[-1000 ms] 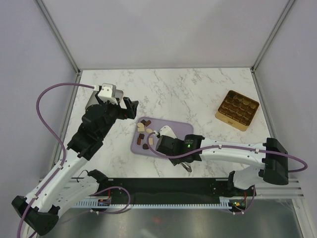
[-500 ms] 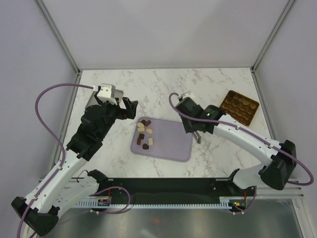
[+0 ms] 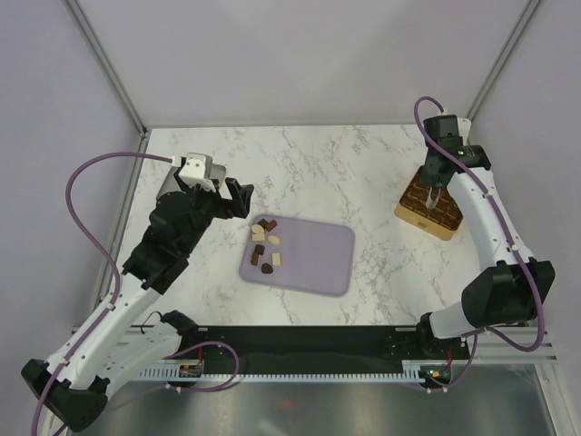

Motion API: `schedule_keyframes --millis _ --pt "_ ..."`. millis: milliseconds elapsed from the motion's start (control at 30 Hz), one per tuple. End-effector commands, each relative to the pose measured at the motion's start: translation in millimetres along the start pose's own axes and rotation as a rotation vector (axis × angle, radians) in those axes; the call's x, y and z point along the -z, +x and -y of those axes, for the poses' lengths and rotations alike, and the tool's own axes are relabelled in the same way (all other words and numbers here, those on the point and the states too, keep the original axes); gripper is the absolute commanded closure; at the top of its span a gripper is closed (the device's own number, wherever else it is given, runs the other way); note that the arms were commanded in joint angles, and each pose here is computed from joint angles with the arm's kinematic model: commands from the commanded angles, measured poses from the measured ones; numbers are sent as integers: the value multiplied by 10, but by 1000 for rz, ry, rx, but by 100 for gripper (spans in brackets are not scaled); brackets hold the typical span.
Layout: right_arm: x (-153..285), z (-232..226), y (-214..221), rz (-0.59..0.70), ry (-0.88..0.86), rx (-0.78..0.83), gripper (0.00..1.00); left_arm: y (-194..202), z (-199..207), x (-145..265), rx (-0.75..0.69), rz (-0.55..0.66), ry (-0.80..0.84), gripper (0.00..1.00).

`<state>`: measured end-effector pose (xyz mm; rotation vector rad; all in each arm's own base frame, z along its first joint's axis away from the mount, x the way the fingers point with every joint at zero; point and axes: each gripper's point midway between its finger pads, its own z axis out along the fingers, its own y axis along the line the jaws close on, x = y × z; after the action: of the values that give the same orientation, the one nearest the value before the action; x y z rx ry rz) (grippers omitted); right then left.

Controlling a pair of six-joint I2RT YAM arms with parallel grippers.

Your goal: Pack the chocolate

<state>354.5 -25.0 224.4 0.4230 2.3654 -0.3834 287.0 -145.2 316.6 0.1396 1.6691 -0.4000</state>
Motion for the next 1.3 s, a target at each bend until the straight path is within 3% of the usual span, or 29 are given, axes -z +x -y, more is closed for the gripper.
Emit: schedule_keyframes --millis 0,600,1267 --pt "-103 145 -101 6 -1 -40 61 -152 9 9 31 44 -5 0" --pt "-681 448 280 -104 113 -82 58 -168 14 22 30 48 -1 0" --pt "-866 398 236 -105 113 -74 53 -165 -10 22 26 50 -13 0"
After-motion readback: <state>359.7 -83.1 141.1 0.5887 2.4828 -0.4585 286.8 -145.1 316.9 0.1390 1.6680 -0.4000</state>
